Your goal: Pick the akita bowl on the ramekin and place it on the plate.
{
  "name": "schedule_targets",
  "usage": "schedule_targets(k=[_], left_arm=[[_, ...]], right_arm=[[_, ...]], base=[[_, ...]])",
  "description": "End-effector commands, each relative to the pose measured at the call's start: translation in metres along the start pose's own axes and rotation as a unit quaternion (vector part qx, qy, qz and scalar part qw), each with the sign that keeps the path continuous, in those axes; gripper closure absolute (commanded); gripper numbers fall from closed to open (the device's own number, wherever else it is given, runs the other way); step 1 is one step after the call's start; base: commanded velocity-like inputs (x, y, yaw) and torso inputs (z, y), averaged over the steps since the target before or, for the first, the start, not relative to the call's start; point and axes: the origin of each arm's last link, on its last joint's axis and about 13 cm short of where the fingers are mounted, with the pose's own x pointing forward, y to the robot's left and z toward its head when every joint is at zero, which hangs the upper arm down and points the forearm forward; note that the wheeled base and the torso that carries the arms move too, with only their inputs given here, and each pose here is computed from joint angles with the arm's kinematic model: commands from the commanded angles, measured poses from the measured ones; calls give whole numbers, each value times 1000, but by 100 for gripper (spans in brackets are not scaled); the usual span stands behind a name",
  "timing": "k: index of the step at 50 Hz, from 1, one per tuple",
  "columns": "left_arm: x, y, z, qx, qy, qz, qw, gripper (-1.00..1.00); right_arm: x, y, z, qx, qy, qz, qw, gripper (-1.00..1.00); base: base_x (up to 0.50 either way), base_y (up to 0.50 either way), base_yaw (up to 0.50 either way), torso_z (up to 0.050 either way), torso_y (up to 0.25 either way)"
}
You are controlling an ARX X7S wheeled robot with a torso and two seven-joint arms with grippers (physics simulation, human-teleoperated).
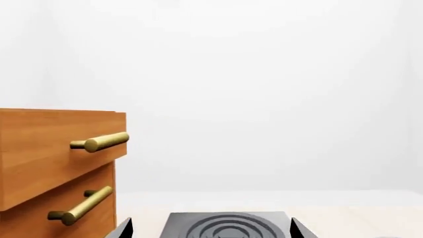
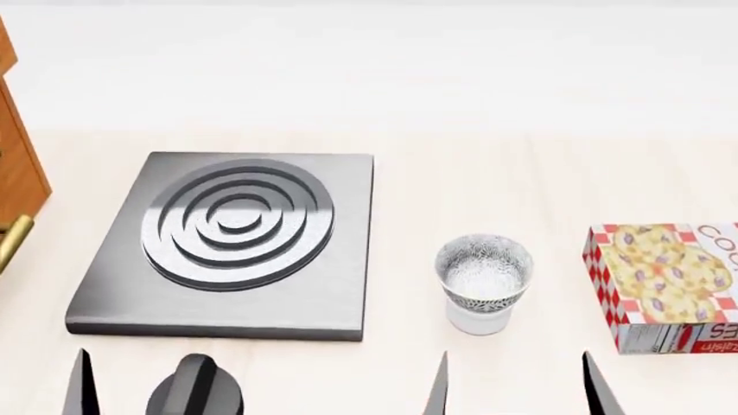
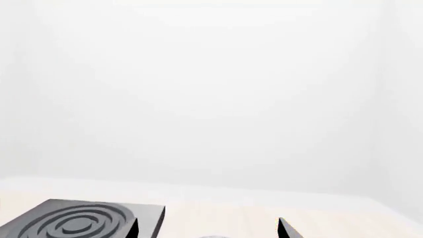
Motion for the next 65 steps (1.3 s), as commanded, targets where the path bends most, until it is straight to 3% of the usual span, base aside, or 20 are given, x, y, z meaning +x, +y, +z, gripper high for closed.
schedule_targets(k=[1,5,13,28,29,32,46,51,52,54,65], left_arm=[[-1,-1,0,-20,6,-8,1000,-100],[0,-1,-1,-5,6,-5,1000,-100],[-1,-1,0,-10,-1,-5,1000,-100],[-2,-1,0,-6,-2,-1,1000,-100],[-2,-1,0,22,-5,5,1000,-100],[-2,-1,1,-2,1,-1,1000,-100],[-2,0,3,-5,-11,8,1000,-100],[0,1,6,-9,2,6,1000,-100],[0,1,6,-25,-3,1,1000,-100],[0,2,5,-9,6,6,1000,-100],[-2,1,7,-16,7,0,1000,-100]], right_arm=[[-4,0,1,3,-10,-5,1000,-100],[-5,1,0,-3,-8,-3,1000,-100],[-5,1,2,-4,-7,-1,1000,-100],[-3,0,2,-4,-8,1,1000,-100],[-3,1,2,-5,-8,1,1000,-100],[-4,0,2,-4,-8,1,1000,-100],[-4,0,2,-6,-9,1,1000,-100],[-4,0,3,-6,-9,2,1000,-100],[-4,0,3,-5,-10,2,1000,-100],[-4,0,3,-6,-10,2,1000,-100],[-5,0,3,-7,-9,3,1000,-100]], base=[[0,0,0,0,250],[0,0,0,0,250],[0,0,0,0,250],[0,0,0,0,0],[0,0,0,0,0],[0,0,0,0,-197],[0,0,0,-2,-248],[0,0,0,0,0],[0,0,0,21,0],[0,0,0,50,0],[0,0,0,50,0]])
